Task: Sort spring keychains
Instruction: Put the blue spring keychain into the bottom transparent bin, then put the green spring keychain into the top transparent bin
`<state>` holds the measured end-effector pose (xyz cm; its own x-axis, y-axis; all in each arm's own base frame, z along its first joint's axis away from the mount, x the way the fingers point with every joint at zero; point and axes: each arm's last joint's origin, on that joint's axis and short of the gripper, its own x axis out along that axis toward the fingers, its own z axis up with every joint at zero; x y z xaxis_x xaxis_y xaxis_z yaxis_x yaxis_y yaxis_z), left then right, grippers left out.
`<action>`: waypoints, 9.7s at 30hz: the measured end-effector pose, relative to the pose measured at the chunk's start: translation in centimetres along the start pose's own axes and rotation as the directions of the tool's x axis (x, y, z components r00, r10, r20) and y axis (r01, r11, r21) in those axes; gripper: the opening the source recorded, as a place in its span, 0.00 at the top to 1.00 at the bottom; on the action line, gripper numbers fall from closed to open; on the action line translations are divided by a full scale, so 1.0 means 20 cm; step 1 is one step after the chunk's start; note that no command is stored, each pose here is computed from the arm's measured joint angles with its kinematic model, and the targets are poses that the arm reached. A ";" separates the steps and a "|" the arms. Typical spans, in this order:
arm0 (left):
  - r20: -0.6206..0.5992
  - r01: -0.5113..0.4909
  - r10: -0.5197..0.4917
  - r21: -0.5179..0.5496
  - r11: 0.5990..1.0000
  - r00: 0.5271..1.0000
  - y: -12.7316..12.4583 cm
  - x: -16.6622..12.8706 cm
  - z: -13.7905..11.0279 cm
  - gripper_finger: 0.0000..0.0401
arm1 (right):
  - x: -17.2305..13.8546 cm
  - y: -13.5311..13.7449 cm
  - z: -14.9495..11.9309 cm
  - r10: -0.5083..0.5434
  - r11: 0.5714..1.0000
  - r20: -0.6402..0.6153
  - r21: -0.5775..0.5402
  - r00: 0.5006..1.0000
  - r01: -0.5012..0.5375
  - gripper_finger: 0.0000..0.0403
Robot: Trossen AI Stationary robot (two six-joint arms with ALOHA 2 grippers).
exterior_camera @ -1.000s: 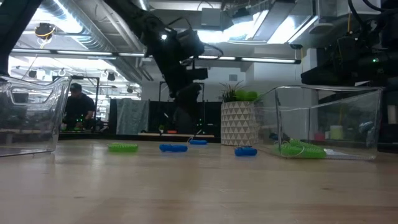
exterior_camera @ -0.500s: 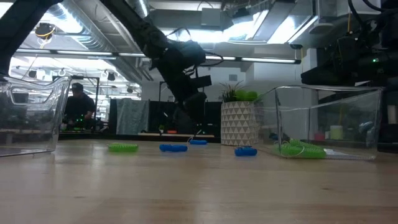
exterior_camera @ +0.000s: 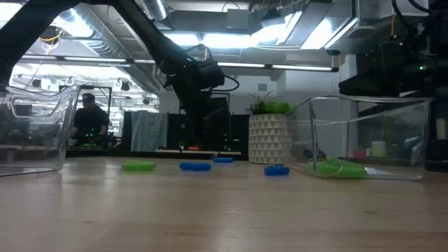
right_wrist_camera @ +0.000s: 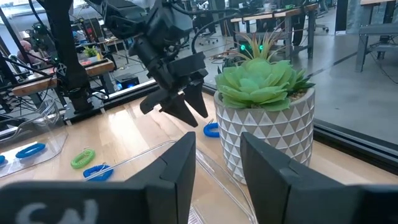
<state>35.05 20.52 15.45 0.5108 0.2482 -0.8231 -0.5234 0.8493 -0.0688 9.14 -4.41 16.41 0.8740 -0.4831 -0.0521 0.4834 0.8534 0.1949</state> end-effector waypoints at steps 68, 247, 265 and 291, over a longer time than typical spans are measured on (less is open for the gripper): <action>-0.426 -0.015 0.118 0.237 0.971 0.897 0.04 0.07 0.16 0.97 | 0.00 0.00 0.00 0.000 1.000 0.000 0.000 1.000 0.000 0.69; -0.331 0.594 -0.520 0.633 0.496 0.787 -0.79 -1.83 -1.12 0.98 | 0.00 0.00 0.00 0.000 1.000 0.000 0.000 1.000 0.000 0.69; -0.354 0.468 -0.307 0.620 0.630 0.883 -0.74 -1.42 -1.36 0.98 | 0.00 0.00 0.00 0.000 1.000 0.001 0.000 1.000 0.000 0.69; -0.258 0.389 -0.291 0.596 0.702 0.921 -0.76 -1.36 -1.37 0.70 | 0.00 0.00 0.00 0.000 1.000 0.000 0.000 1.000 0.000 0.69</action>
<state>10.32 -11.94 23.47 0.4470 -0.1387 -0.8837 0.2377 0.9708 -0.0321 9.14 -4.41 16.41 0.8742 -0.4828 -0.0518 0.4830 0.8536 0.1949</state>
